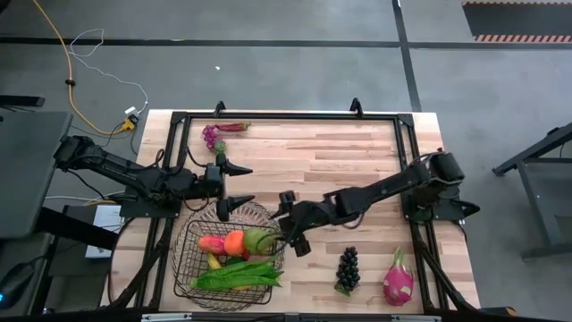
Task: Build produce basket
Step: Put the pink grapes into the black wire basket
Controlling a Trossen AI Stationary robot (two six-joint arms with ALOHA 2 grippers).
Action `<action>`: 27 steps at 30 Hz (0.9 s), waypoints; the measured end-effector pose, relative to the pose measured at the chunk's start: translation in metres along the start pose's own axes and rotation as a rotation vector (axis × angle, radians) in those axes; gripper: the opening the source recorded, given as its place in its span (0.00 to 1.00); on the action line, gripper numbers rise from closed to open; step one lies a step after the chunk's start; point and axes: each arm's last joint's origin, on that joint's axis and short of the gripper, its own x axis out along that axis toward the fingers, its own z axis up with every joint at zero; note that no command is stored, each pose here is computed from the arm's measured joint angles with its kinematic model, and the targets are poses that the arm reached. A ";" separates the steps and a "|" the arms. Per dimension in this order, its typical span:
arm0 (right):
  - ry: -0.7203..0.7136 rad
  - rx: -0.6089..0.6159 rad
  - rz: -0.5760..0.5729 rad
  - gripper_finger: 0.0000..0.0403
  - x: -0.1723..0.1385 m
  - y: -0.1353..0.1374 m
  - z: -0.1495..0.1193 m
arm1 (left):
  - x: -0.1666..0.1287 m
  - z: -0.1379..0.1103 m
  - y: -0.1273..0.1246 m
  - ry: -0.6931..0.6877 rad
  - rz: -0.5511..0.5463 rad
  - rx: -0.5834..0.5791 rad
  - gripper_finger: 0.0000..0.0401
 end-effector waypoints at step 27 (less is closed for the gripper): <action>-0.697 0.220 -0.292 0.67 -0.152 -0.013 -0.097 | 0.000 0.003 0.001 -0.031 0.024 0.022 0.95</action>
